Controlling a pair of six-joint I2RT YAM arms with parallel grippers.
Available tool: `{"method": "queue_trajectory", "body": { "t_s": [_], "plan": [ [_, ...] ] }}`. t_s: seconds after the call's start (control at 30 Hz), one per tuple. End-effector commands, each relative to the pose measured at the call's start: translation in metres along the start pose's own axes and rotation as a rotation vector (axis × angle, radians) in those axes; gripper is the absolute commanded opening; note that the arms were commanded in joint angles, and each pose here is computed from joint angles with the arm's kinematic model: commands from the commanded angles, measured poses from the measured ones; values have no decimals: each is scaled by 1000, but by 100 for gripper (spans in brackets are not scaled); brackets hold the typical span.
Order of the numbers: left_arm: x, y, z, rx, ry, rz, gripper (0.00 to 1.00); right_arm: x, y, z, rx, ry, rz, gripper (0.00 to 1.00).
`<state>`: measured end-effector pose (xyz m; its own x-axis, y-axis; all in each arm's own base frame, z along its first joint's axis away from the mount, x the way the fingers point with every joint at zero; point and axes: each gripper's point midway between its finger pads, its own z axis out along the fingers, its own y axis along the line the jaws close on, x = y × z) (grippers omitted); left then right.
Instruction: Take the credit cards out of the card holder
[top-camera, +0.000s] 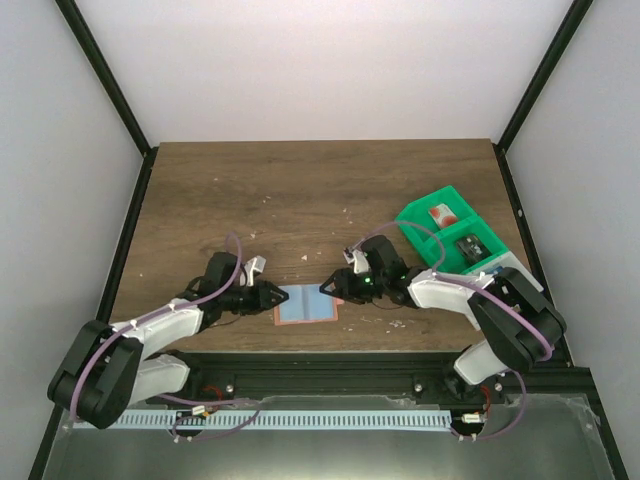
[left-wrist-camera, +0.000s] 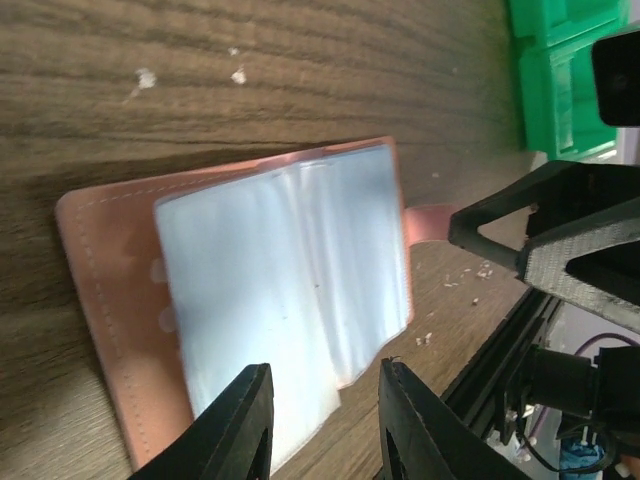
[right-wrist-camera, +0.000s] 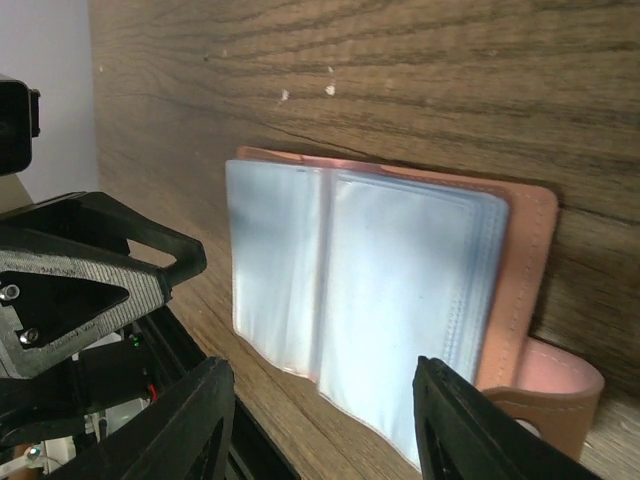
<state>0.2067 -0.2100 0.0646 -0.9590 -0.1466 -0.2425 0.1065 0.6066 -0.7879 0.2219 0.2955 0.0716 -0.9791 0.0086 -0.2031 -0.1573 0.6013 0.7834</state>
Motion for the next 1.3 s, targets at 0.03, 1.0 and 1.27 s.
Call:
{"method": "queue_trajectory", "body": {
  "t_s": [0.03, 1.0, 1.27],
  "plan": [
    [0, 11, 4, -31, 3, 12, 32, 5, -8, 3, 7, 11, 16, 51],
    [12, 32, 12, -76, 32, -4, 25, 11, 7, 19, -45, 38, -51, 50],
    [12, 32, 12, -73, 26, -6, 25, 11, 19, 19, -105, 50, -57, 50]
  ]
}}
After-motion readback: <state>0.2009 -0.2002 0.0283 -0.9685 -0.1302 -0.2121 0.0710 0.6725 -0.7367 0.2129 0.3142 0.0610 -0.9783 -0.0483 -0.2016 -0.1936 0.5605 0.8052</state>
